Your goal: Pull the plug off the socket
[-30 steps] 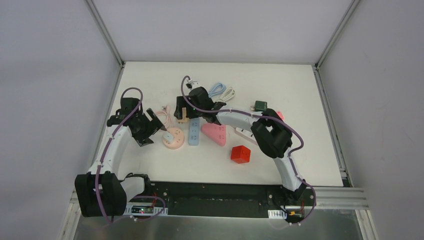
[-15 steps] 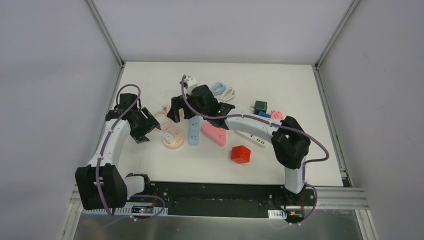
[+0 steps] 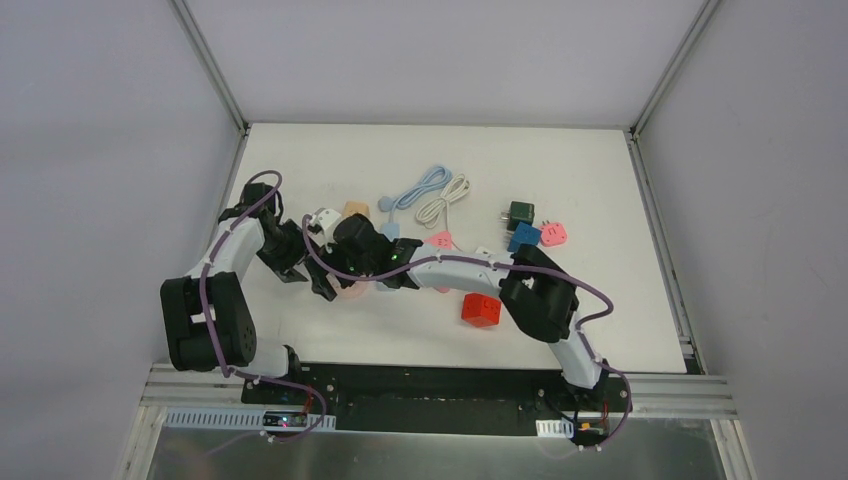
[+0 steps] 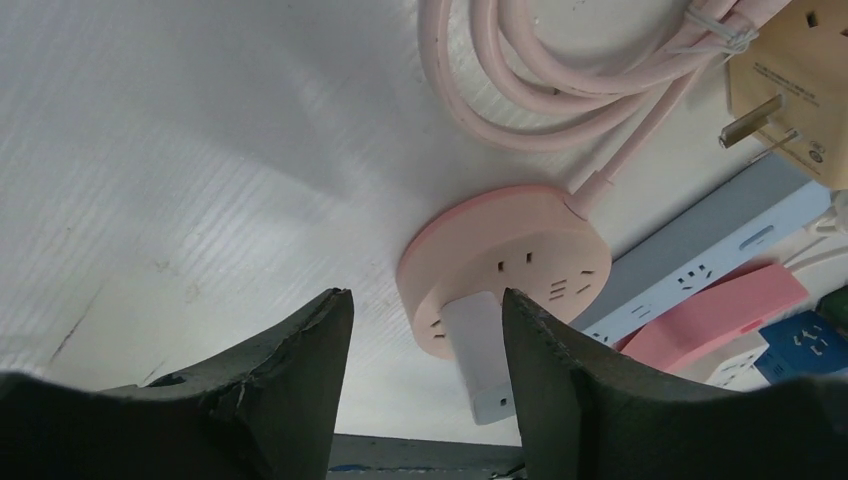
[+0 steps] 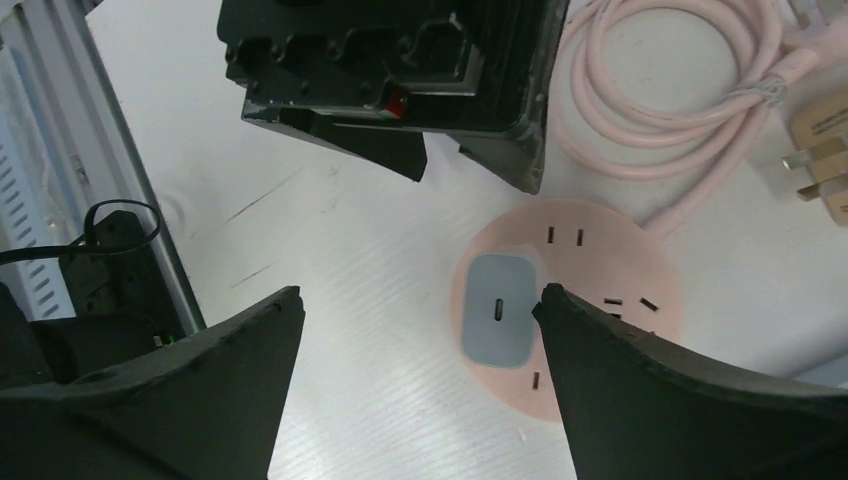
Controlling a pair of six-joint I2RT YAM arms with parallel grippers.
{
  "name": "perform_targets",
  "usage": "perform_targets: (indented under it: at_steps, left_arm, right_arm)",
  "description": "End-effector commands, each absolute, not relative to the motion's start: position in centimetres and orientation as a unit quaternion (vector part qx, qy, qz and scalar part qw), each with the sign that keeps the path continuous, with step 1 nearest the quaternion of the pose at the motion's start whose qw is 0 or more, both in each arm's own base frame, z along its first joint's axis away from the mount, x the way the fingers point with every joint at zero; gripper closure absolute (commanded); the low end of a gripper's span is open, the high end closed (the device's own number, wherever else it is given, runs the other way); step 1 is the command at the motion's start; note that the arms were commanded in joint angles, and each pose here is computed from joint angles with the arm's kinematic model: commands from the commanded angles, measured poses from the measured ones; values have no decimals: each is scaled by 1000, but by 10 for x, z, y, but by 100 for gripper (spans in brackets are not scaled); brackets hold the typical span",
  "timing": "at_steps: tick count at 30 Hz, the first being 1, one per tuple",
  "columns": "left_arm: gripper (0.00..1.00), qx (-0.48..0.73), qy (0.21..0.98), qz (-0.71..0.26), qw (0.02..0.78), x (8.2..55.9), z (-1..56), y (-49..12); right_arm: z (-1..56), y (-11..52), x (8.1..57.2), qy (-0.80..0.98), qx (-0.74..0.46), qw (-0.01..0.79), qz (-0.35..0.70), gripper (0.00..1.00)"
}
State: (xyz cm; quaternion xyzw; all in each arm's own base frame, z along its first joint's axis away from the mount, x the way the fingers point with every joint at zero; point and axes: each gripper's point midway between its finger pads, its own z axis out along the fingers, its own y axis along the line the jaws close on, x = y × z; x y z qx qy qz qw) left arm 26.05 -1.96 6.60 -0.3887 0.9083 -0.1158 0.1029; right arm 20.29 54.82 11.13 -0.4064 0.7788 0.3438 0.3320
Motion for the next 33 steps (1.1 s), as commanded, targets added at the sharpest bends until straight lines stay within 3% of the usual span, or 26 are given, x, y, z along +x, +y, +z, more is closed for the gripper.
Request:
perform_targets:
  at_steps: [1, 8, 10, 15, 25, 28, 33]
  left_arm:
    - [45, -384, 905, -151, 101, 275, 68, -27]
    - [51, -375, 908, -160, 99, 274, 66, -30]
    - [54, -374, 908, -164, 97, 272, 64, -32]
    - [61, -371, 906, -185, 84, 269, 59, -40]
    - [65, -366, 905, -206, 67, 262, 48, -49]
    - [66, -366, 905, -207, 62, 261, 44, -50]
    - [69, -369, 908, -195, 46, 254, 34, -48]
  right_arm:
    - [118, 547, 216, 783, -407, 340, 325, 10]
    - [109, 547, 217, 788, -409, 333, 319, 10]
    - [104, 539, 237, 790, -410, 369, 267, 39]
    - [92, 538, 247, 797, -400, 380, 246, 64]
    - [94, 544, 246, 794, -400, 379, 257, 65]
    - [92, 545, 245, 794, -404, 374, 259, 59]
    - [92, 546, 248, 795, -402, 374, 259, 58]
